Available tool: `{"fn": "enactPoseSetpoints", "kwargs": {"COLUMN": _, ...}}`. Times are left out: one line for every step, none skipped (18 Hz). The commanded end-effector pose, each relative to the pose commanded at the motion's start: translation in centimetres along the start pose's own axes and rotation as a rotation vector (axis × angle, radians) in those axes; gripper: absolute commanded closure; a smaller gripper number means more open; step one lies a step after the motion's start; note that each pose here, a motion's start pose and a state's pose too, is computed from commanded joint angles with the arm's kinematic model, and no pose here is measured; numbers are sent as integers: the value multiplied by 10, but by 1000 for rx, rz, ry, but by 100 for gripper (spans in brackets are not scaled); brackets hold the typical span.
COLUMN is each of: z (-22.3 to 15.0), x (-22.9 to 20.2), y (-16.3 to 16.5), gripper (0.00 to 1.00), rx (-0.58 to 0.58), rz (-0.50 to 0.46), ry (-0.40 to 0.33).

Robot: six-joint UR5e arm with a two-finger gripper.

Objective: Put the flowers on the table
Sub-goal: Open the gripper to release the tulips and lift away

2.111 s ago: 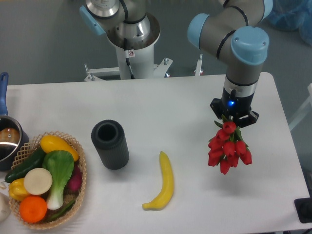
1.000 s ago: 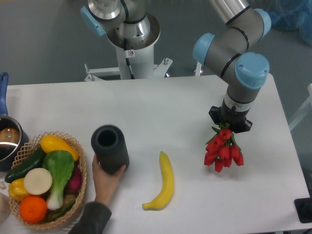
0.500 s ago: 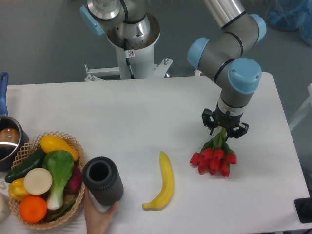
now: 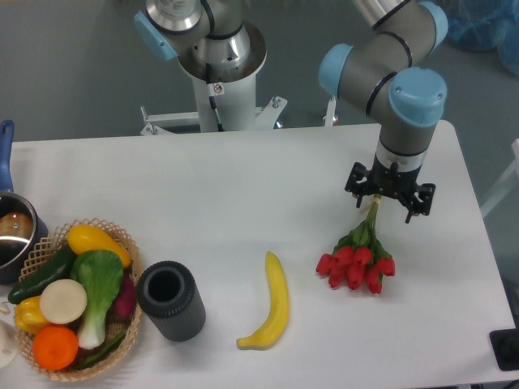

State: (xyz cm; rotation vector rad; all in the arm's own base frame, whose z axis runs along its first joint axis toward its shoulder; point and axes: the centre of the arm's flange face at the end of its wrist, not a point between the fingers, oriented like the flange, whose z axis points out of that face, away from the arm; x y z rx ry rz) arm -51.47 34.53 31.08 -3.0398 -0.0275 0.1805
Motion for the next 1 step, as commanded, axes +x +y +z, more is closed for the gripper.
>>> {"fn": "enactPoseSetpoints", "kwargs": {"z": 0, "x": 0, "y": -1, "gripper": 0, "rx": -1, "rz": 11, "ry": 0}}
